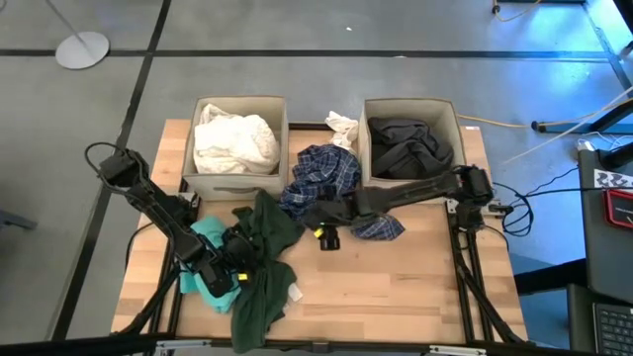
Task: Sort clothes
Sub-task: Put the blue jacket into the right brown bin
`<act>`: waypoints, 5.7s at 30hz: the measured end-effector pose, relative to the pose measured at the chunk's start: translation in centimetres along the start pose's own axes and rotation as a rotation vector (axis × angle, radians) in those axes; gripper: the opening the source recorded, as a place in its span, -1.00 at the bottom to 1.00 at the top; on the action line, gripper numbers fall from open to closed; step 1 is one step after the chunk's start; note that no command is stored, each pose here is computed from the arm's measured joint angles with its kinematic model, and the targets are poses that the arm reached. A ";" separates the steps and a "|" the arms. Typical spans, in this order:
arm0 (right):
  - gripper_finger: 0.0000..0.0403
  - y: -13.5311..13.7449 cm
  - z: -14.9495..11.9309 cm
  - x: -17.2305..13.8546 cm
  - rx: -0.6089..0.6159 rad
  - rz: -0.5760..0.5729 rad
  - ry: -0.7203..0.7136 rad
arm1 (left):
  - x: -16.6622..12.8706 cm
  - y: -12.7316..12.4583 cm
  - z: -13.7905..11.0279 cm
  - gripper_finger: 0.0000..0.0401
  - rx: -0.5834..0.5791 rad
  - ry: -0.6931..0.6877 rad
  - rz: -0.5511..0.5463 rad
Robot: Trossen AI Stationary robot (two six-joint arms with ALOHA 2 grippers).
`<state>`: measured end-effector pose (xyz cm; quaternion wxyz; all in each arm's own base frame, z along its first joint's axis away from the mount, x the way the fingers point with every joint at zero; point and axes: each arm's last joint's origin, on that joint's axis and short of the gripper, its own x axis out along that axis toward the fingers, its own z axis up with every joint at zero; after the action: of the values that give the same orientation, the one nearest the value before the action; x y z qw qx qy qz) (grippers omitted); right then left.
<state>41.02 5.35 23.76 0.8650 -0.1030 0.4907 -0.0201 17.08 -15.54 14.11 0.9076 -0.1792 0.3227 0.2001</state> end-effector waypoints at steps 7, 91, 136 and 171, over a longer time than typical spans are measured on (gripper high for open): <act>0.33 -2.2 -1.4 4.7 0.020 -0.120 0.135 | 0.0 0.0 0.0 0.05 0.003 -0.011 0.004; -0.93 -17.9 -4.5 -35.6 0.296 -1.114 -0.137 | 0.0 -0.4 0.5 0.05 -0.010 -0.112 -0.011; -0.90 -20.2 -25.6 -7.0 0.904 -0.346 0.411 | 0.0 -0.4 0.5 0.05 -0.029 -0.121 -0.008; 0.41 -22.0 -11.0 -20.6 0.679 -0.228 -0.148 | 0.0 -0.4 0.5 0.05 -0.022 -0.124 -0.007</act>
<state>22.42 -15.06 40.07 0.8752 0.1350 0.3776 -0.2706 17.59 -15.66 14.56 0.9245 -0.1774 0.2632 0.2113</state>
